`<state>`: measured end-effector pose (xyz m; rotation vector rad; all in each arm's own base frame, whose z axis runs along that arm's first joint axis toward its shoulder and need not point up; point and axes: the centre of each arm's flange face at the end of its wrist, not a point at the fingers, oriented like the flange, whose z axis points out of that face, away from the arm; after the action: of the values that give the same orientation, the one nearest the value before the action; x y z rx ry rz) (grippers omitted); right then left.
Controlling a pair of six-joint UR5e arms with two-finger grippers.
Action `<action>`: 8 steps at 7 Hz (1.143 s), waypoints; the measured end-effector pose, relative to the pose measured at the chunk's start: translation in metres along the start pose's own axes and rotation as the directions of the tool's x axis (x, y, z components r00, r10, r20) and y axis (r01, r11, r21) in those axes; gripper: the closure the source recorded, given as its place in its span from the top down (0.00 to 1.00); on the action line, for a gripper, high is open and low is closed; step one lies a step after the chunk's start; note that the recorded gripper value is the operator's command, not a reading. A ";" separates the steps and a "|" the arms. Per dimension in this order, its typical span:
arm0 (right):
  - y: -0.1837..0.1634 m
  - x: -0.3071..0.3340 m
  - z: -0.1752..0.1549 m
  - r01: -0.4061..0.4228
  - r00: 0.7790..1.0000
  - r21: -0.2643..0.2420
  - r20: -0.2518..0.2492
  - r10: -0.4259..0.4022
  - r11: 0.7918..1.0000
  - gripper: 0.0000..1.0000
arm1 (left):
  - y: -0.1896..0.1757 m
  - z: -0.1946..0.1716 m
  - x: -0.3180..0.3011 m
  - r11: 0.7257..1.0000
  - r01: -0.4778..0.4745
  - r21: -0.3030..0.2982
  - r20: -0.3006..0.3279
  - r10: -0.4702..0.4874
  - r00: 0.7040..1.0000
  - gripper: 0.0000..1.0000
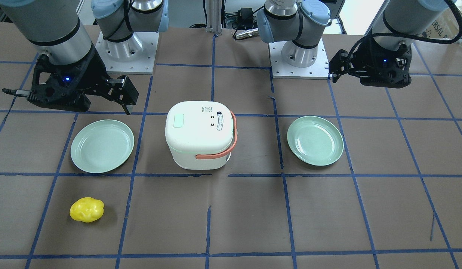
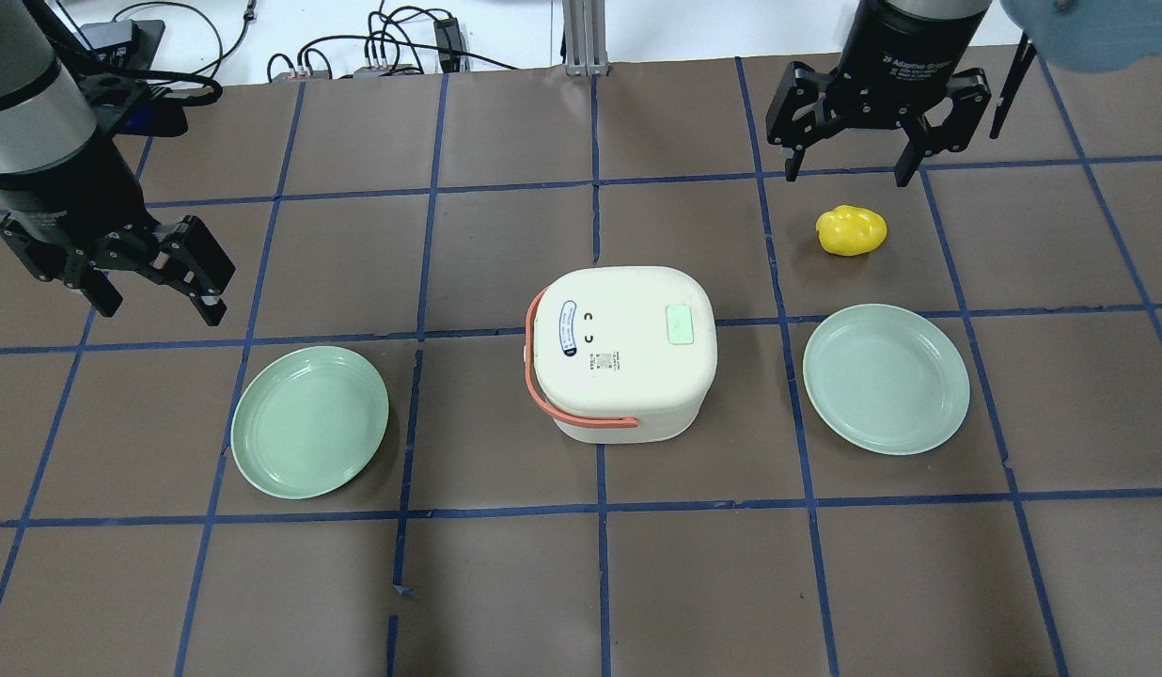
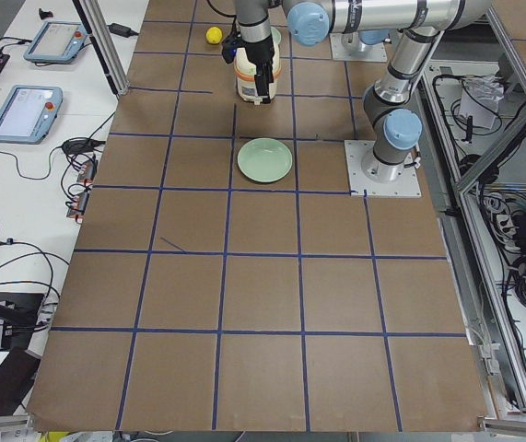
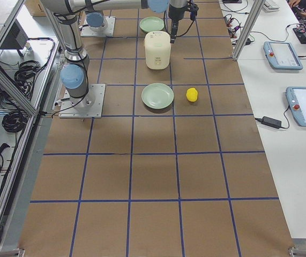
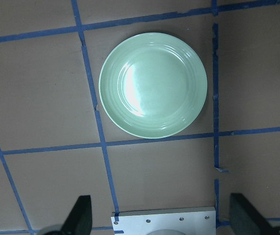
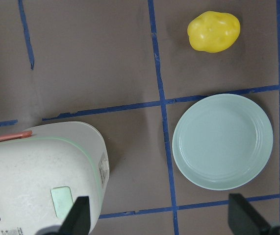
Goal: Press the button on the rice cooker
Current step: 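Move the right gripper over the rice cooker's green button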
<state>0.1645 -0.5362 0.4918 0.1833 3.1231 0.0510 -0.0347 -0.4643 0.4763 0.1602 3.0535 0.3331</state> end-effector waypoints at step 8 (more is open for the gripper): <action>0.047 -0.100 0.055 0.070 0.998 -0.002 0.004 -0.070 0.998 0.12 | 0.000 0.000 0.000 1.000 0.000 0.000 0.000 0.000 1.000 1.00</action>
<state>0.2702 -0.4994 0.4399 0.0734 3.1222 0.0539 -0.0347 -0.4643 0.4763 0.1603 3.0535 0.3332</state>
